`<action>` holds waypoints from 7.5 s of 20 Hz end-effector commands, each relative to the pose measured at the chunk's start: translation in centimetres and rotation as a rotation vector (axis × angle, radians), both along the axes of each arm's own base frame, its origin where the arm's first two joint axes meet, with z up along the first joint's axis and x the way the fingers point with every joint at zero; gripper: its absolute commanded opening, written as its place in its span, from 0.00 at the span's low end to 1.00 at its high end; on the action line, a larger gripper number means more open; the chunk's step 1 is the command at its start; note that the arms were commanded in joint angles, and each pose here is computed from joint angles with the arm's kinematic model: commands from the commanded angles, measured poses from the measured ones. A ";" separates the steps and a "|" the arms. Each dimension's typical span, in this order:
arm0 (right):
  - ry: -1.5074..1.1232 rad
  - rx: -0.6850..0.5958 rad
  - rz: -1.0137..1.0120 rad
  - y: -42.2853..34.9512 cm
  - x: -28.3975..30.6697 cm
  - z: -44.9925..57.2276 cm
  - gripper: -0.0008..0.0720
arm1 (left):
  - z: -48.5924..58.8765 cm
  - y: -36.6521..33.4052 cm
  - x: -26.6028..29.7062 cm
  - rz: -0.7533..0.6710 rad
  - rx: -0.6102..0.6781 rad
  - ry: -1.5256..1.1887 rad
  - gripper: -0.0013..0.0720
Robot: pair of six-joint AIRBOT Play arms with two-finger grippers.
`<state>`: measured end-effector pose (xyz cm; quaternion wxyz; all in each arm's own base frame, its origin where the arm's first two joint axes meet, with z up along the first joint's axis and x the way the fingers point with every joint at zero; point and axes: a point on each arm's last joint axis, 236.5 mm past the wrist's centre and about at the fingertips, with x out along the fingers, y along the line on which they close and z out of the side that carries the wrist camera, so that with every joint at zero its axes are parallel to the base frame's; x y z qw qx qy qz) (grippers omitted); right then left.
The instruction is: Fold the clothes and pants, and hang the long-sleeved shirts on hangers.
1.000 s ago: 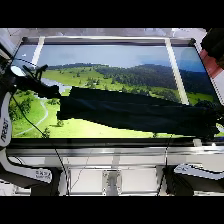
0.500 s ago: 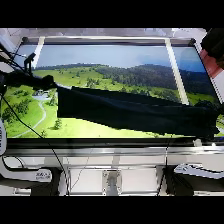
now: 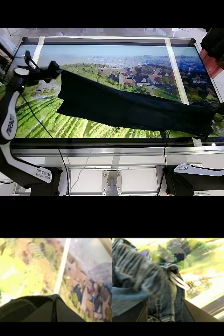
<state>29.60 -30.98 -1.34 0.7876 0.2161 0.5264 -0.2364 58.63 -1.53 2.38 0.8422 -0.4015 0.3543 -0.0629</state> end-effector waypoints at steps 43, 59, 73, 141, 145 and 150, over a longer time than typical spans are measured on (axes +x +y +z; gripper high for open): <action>0.166 0.206 0.135 7.1 -4.9 -2.1 0.62 | 0.3 4.6 -16.8 -0.459 0.397 0.419 0.03; 0.184 0.105 0.166 4.9 -5.1 -2.0 0.84 | -4.2 6.8 -18.3 -0.520 0.471 0.480 0.67; 0.003 -0.027 0.506 12.6 7.1 1.2 0.75 | -5.7 -9.1 -16.5 -1.065 0.693 0.172 0.47; -0.293 0.056 0.453 31.6 21.1 -3.6 0.02 | -6.2 -17.5 1.2 -0.558 0.924 -0.221 0.03; -0.218 0.023 0.583 32.1 19.6 -4.4 0.02 | -6.0 -12.8 0.1 -0.584 0.983 -0.049 0.03; -0.122 0.011 0.705 32.4 17.3 -5.2 0.02 | -7.2 -1.4 -4.7 -0.539 0.965 0.309 0.04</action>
